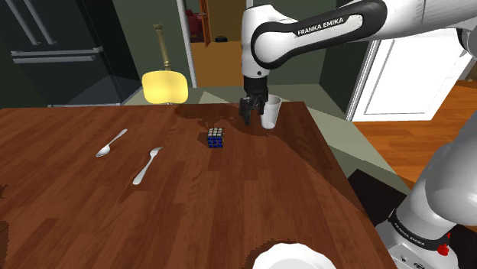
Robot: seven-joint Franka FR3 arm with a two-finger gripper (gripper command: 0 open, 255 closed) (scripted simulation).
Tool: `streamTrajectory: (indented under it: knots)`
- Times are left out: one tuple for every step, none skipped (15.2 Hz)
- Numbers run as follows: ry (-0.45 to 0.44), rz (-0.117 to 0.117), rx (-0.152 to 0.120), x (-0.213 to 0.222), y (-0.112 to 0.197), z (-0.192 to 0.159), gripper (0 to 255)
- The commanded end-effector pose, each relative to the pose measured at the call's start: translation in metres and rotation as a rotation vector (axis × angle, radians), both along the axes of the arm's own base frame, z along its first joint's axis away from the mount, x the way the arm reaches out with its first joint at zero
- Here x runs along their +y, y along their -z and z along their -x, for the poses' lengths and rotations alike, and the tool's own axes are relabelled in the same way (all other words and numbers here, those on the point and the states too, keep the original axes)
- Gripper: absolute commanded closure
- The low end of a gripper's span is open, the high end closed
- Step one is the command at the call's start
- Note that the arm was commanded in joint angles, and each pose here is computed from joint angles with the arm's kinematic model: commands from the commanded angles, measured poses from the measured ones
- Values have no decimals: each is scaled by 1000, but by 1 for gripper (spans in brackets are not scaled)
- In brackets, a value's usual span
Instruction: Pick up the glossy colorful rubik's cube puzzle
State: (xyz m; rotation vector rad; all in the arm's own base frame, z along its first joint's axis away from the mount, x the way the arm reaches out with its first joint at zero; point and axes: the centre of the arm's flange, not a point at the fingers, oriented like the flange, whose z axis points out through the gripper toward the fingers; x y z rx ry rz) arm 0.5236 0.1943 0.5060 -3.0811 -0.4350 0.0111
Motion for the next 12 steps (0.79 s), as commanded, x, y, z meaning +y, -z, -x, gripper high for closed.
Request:
streamTrajectory:
  knots:
    - [-14,4,-3,23,4,-19,0]
    - [-21,7,-3,33,7,-27,0]
    - [-29,10,-4,43,11,-35,0]
    - [-36,12,-5,53,15,-43,0]
    - [-43,15,-6,63,18,-51,0]
    - [-50,17,-7,73,22,-59,0]
    - [-57,20,-8,84,26,-67,0]
    - [-64,22,-9,94,30,-75,0]
    - [-71,25,-10,104,33,-82,0]
    - [-73,25,-10,106,34,-84,0]
    - [-73,25,-10,106,39,-84,0]
    - [-73,25,-10,106,45,-84,0]
